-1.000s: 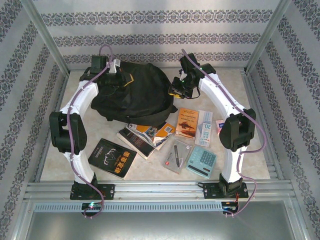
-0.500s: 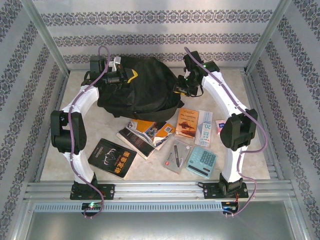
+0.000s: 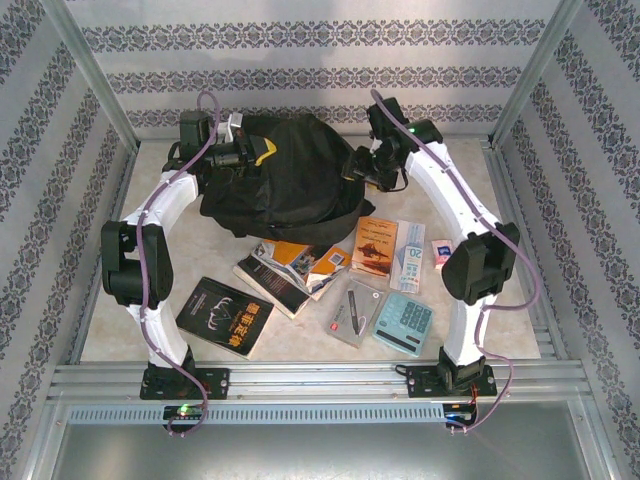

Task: Pack the student bag
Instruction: Open the student bag at the top-center of the table.

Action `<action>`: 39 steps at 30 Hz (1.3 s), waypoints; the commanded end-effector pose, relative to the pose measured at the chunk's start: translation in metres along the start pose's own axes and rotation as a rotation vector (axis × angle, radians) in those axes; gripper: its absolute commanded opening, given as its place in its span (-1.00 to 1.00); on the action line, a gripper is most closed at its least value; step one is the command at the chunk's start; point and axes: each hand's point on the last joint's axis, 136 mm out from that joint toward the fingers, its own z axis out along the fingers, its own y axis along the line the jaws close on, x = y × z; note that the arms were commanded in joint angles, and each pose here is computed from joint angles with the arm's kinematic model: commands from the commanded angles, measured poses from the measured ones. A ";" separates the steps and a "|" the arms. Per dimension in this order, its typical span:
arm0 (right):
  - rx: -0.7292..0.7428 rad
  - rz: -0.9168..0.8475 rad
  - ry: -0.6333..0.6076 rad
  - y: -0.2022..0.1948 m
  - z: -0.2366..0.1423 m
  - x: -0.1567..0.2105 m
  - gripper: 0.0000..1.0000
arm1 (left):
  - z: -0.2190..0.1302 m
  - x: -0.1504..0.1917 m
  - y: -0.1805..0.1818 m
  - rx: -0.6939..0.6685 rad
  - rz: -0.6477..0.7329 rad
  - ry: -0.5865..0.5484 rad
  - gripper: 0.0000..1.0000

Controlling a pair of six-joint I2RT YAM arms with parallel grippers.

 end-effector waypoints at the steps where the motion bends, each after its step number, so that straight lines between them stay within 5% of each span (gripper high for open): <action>1: -0.033 -0.067 -0.151 0.030 -0.061 -0.002 0.19 | -0.011 -0.006 -0.026 0.028 0.098 -0.020 -1.00; 5: -0.063 -0.098 -0.172 0.049 -0.067 0.004 0.14 | -0.009 -0.006 -0.023 0.023 0.091 -0.018 -1.00; 12: -0.097 0.022 -0.018 0.060 -0.019 0.028 -0.03 | -0.002 -0.003 -0.018 0.020 0.083 -0.001 -1.00; 25: 0.117 0.060 0.123 0.023 0.046 0.058 0.12 | 0.003 -0.002 -0.016 0.016 0.080 0.011 -1.00; 31: 0.007 0.145 0.221 0.041 0.067 0.071 0.15 | 0.005 -0.003 -0.011 0.015 0.065 0.012 -1.00; 34: -0.086 0.194 0.258 0.057 0.071 0.071 -0.05 | 0.007 -0.003 -0.010 0.018 0.058 0.015 -1.00; 39: -0.189 0.180 0.172 0.077 0.056 0.050 -0.75 | 0.007 -0.001 -0.002 -0.004 0.048 0.017 -1.00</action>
